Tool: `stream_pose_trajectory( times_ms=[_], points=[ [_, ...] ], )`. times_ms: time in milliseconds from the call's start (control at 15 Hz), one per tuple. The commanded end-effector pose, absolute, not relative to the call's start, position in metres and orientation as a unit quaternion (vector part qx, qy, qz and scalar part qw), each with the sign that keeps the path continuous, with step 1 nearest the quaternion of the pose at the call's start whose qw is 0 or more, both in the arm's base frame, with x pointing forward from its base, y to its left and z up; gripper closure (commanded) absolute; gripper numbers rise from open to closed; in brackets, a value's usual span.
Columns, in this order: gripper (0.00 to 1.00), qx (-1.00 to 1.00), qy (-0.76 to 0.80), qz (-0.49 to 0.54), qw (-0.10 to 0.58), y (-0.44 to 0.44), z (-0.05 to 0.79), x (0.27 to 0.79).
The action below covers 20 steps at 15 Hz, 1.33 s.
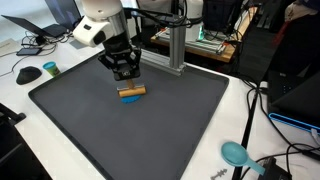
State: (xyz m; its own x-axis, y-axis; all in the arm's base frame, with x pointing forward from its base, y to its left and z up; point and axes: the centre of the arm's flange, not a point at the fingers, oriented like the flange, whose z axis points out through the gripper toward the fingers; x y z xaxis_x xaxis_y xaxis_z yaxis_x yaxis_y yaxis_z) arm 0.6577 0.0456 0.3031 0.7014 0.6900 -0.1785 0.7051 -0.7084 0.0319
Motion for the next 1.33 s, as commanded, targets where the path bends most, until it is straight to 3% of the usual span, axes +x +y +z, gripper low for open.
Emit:
stream_pose_trajectory(
  times_ms=[0,1267],
  points=[
    [0.78,0.917,0.380,-0.103,0.058,0.048,0.273,0.644],
    [0.78,0.917,0.378,-0.120,0.047,0.036,0.253,0.637]
  ],
)
